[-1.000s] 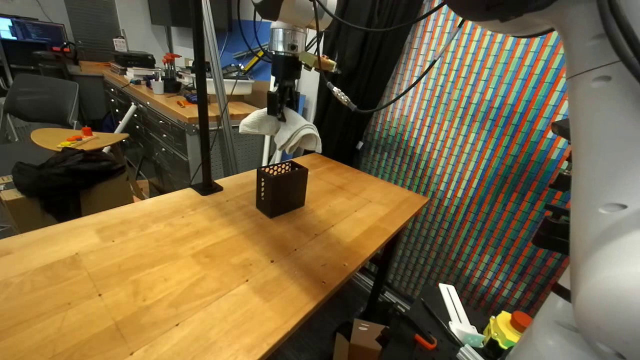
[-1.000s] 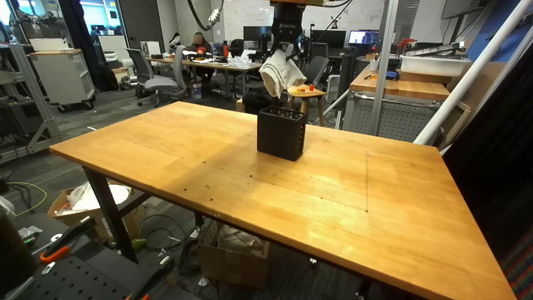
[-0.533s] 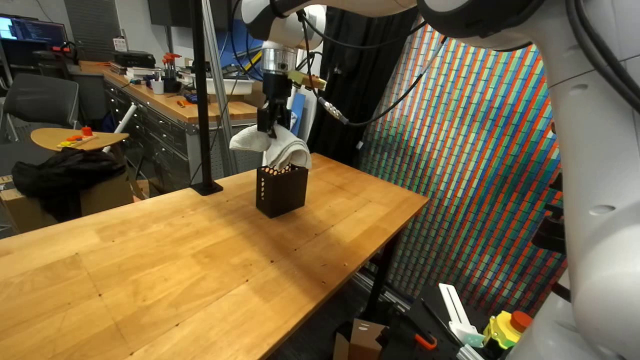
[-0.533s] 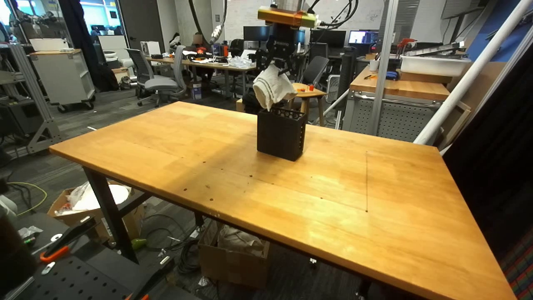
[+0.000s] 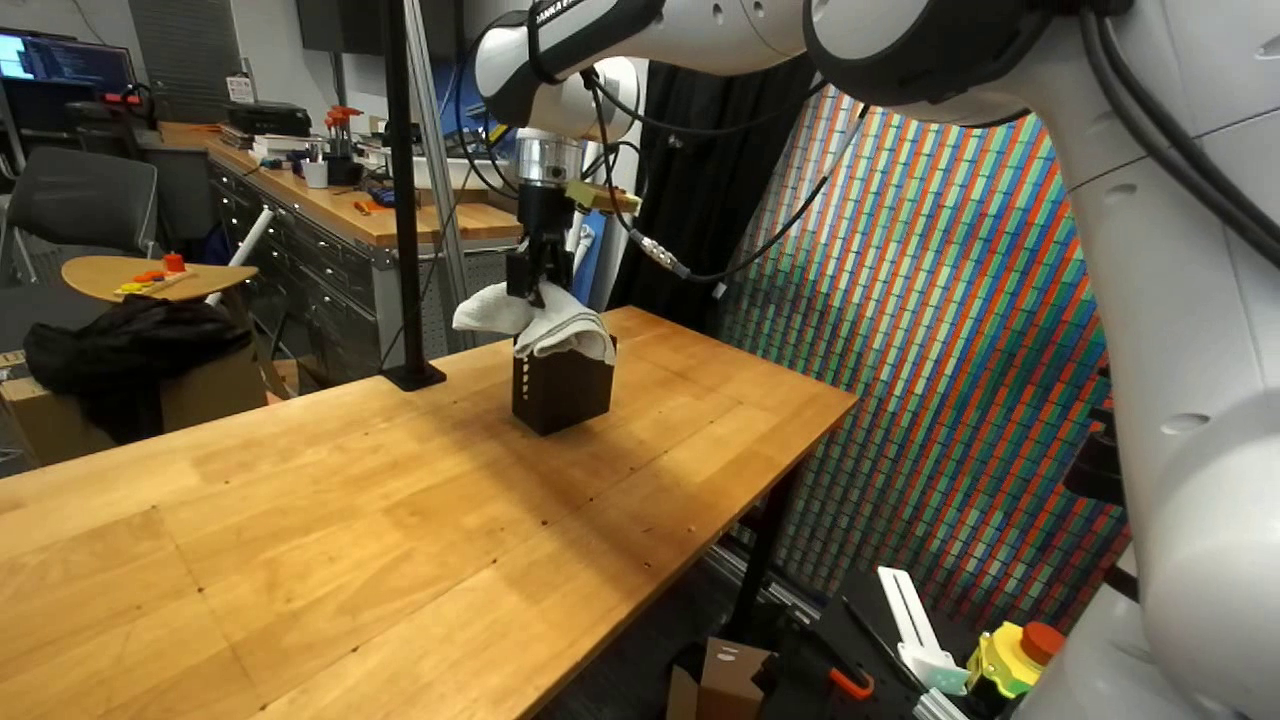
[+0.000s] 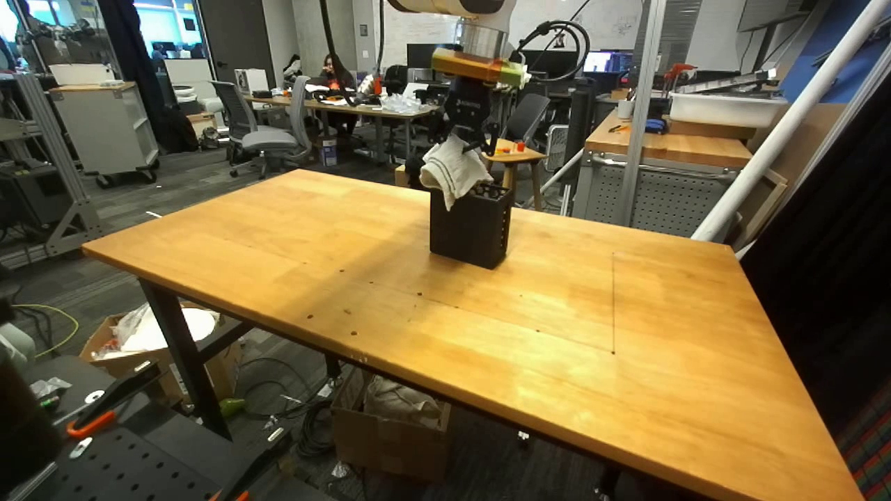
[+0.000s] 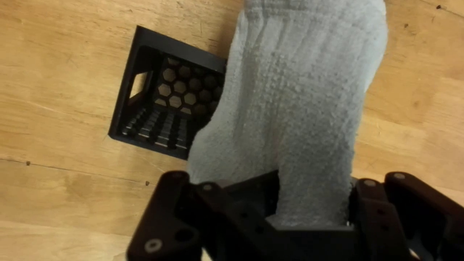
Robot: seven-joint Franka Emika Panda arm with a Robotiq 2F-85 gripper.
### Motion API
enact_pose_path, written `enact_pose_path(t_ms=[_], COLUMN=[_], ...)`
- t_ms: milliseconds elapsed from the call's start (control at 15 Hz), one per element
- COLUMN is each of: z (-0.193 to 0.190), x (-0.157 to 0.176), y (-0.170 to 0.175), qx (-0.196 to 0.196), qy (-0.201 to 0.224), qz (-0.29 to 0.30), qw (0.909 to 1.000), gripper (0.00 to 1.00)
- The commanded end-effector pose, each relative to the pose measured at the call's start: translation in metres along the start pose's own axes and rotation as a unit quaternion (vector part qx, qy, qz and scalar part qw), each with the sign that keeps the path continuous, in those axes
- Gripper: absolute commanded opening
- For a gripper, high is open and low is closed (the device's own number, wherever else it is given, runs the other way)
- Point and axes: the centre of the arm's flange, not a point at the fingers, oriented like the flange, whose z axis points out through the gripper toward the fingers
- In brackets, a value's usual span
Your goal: Pick up the cloth and put it in the box
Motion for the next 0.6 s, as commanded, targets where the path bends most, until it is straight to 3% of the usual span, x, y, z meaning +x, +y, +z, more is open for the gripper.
enact_pose_path(t_ms=[0, 533], z=[0.011, 0.061], x=[-0.007, -0.010], y=[0.013, 0.010], qx=[0.005, 0.034], qy=[0.023, 0.022], qz=[0.005, 0.007], qw=[0.9997, 0.9991], gripper=[0.04, 0.04])
